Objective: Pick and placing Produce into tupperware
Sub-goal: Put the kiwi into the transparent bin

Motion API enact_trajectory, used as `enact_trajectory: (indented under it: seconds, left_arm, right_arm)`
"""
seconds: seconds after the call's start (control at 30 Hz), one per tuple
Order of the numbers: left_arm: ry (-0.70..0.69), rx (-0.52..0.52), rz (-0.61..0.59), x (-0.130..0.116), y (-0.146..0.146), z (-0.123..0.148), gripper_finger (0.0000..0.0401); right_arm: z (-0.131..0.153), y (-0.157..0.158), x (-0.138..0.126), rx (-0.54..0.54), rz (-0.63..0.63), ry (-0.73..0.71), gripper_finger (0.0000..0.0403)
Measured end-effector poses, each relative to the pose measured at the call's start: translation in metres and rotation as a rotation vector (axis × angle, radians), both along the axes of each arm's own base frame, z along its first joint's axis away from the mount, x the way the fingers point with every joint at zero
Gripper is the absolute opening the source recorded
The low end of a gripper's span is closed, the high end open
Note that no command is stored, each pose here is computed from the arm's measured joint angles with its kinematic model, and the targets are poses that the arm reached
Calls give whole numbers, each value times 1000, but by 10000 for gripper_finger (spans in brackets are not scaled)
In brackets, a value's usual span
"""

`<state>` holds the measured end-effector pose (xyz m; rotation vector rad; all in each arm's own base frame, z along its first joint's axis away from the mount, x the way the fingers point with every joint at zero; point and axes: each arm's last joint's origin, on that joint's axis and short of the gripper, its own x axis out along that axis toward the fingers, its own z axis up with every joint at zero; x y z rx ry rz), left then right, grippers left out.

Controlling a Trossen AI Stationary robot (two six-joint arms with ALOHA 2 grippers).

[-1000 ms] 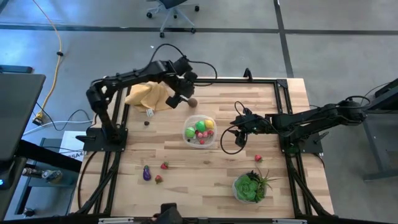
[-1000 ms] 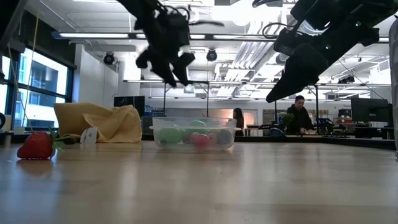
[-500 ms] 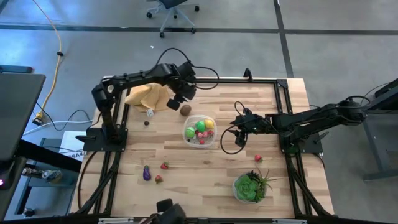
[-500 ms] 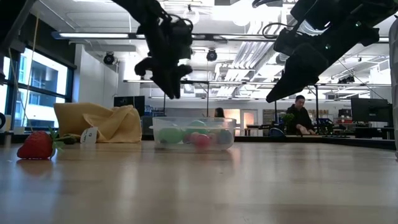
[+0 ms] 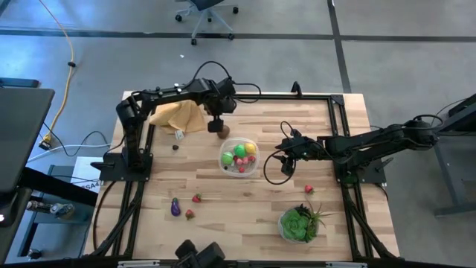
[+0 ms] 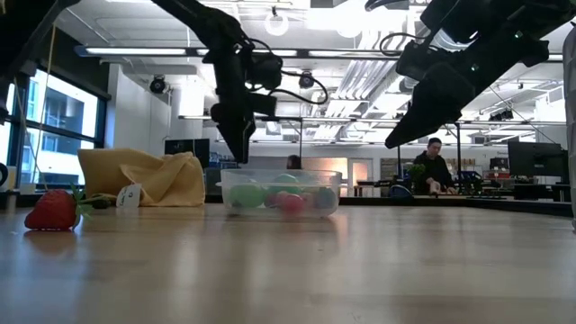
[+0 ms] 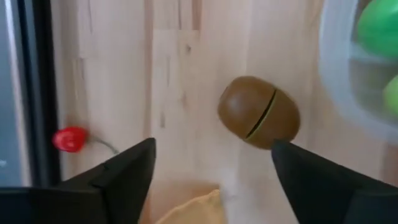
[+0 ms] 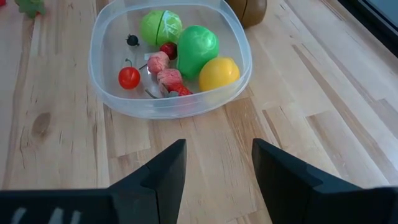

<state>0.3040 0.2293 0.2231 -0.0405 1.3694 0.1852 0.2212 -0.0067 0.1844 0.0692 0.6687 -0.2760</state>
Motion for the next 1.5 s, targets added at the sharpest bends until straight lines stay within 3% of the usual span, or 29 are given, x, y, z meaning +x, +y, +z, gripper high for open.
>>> enact_trajectory:
  seconds: [0.2,0.73,1.5]
  left_arm:
    - [-51,-79,148,1,-2,0,351]
    - [-72,-38,464,7,0,-3,348]
    - [15,-142,654,24,-11,-40,349]
  right_arm:
    - [0,0,0,0,0,0,176]
    - [0,0,0,0,0,0,176]
    - [0,0,0,0,0,0,176]
